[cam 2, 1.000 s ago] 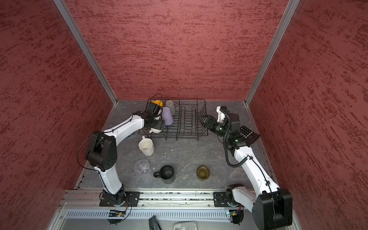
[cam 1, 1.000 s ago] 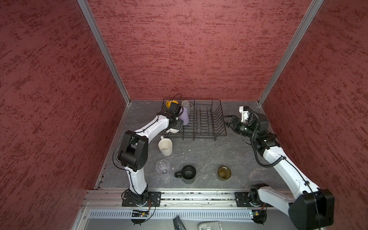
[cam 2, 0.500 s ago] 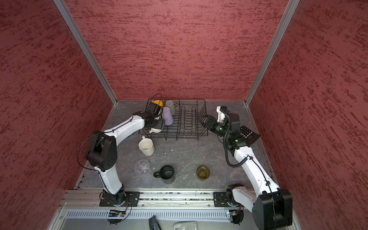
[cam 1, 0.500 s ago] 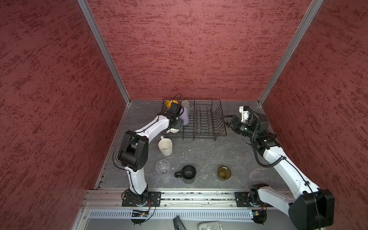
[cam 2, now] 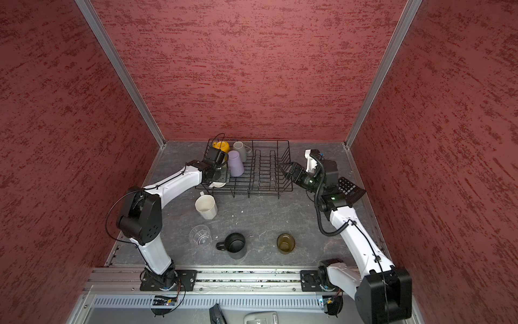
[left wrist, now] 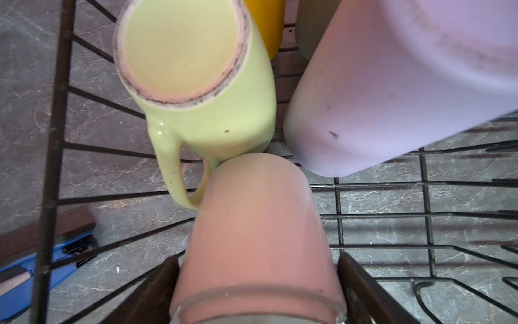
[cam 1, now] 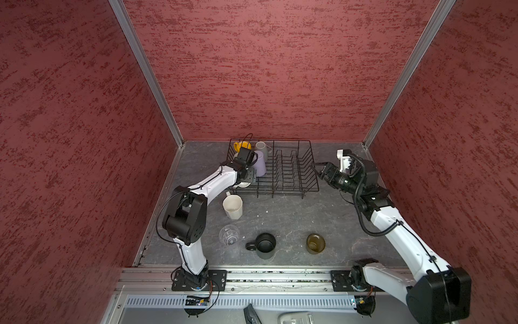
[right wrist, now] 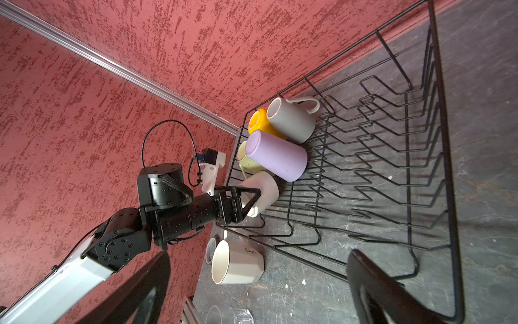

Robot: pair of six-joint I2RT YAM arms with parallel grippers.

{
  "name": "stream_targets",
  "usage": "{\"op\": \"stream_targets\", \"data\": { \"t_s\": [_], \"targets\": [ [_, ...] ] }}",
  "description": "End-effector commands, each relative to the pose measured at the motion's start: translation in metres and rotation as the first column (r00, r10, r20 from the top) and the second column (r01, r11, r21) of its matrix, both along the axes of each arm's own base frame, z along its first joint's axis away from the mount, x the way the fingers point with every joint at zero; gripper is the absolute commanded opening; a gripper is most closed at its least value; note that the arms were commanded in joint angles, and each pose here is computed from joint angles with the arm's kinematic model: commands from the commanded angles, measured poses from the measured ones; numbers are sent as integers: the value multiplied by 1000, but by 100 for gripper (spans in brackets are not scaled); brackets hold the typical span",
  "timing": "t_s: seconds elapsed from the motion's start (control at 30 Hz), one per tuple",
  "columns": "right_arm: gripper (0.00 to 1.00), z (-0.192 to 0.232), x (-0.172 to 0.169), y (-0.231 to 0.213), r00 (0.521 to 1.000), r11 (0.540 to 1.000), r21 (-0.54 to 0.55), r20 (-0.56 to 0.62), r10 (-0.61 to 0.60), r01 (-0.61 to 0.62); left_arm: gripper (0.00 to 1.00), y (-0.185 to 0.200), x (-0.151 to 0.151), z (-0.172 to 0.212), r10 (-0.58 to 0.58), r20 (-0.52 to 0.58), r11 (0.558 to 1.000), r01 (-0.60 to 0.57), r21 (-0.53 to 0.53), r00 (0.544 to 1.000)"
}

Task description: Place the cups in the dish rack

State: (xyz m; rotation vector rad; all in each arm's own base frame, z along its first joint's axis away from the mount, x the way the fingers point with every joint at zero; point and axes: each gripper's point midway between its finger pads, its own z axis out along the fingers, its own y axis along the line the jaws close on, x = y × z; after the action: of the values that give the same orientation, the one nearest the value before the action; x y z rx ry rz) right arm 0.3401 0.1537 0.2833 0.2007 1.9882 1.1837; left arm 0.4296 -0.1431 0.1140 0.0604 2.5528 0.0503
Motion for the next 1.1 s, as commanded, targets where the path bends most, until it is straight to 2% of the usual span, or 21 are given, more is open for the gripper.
{"op": "stream_targets", "data": {
  "t_s": [0.0,0.13,0.37,0.5,0.7,0.83,1.07],
  "targets": [
    [99,4,-3,-4,1000,1000,10,13,-11,11,68,8,-2,-1,18,-3,1000,-18,15,1000],
    [99,4,-3,-4,1000,1000,8,13,-11,11,58,-7,-4,-7,-62,-74,997,59,-40,995],
    [99,3,-3,-5,1000,1000,7,10,-15,15,49,-22,-10,-6,-176,-192,978,150,-142,965],
    [99,4,-3,-5,1000,1000,8,11,-14,14,48,-29,-16,2,-240,-219,960,198,-198,946],
    [99,3,-2,-4,1000,1000,13,7,-11,11,47,-34,-26,-2,-296,-291,947,239,-214,910],
    [99,3,-2,-3,1000,1000,17,8,-9,9,60,-33,-23,-10,-274,-294,957,230,-177,916],
    [99,4,-1,-3,1000,1000,16,8,-8,8,82,-37,-14,4,-271,-176,958,246,-149,946]
  ]
}}
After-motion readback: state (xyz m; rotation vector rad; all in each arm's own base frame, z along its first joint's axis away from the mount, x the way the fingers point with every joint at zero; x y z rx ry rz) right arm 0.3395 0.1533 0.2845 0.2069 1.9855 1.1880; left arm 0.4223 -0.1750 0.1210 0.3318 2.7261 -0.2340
